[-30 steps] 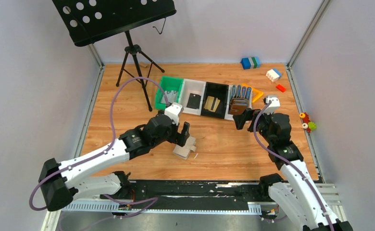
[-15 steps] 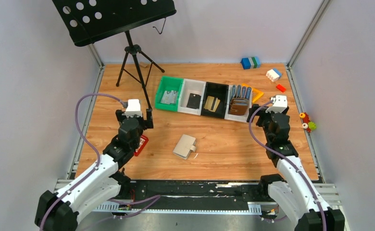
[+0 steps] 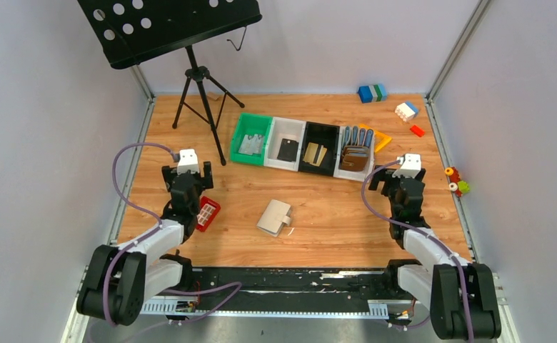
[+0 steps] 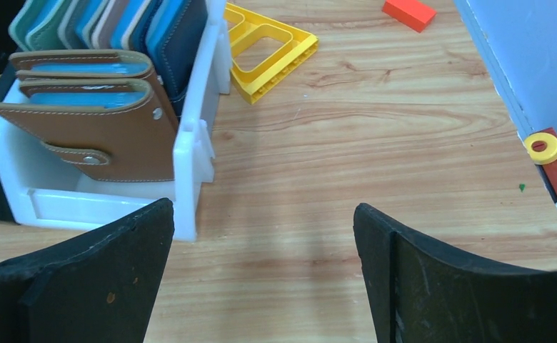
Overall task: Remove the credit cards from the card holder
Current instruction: Reset both arms
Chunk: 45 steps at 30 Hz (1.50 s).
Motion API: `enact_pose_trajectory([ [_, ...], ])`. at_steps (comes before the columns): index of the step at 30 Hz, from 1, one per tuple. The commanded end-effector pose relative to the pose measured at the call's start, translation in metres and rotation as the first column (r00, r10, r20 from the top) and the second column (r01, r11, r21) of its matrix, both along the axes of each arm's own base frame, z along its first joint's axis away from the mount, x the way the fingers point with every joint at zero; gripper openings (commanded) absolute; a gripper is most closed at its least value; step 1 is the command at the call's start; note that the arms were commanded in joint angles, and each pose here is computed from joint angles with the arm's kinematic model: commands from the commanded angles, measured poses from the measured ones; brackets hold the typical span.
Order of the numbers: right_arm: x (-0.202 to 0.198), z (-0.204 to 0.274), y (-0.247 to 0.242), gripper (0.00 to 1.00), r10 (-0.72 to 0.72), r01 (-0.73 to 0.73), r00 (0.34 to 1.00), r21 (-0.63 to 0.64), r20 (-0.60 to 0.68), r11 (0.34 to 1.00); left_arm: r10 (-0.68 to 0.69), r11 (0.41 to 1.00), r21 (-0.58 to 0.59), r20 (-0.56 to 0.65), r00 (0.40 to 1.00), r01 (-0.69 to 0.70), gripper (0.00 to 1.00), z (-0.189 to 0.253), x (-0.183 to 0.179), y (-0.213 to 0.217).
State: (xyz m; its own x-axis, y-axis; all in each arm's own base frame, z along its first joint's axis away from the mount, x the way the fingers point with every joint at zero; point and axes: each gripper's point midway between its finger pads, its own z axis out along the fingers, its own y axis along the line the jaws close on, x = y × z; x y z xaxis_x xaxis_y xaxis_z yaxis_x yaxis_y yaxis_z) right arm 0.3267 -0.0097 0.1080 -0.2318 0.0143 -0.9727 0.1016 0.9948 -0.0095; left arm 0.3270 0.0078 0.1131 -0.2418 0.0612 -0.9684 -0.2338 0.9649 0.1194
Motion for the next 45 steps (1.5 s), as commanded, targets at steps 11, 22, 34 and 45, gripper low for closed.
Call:
enact_pose_trajectory([
  [11, 0.029, 0.013, -0.009, 0.94, 0.025, -0.025, 0.995, -0.003, 0.092, 1.000, -0.132, 0.990, 0.063, 0.137, 0.982, 0.124, 0.99, -0.005, 0.022, -0.002],
  [22, 0.043, -0.010, 0.006, 1.00, 0.139, -0.133, 0.985, -0.063, 0.102, 0.989, -0.080, 0.996, 0.049, 0.128, 0.989, 0.075, 1.00, -0.008, 0.027, 0.006],
  [34, 0.043, -0.010, 0.002, 1.00, 0.111, -0.107, 0.991, -0.054, 0.078, 0.993, -0.080, 0.996, 0.049, 0.125, 0.989, 0.074, 1.00, -0.008, 0.027, 0.006],
  [45, 0.043, -0.010, 0.002, 1.00, 0.110, -0.106, 0.991, -0.054, 0.078, 0.993, -0.082, 0.996, 0.051, 0.122, 0.989, 0.076, 1.00, -0.009, 0.027, 0.005],
])
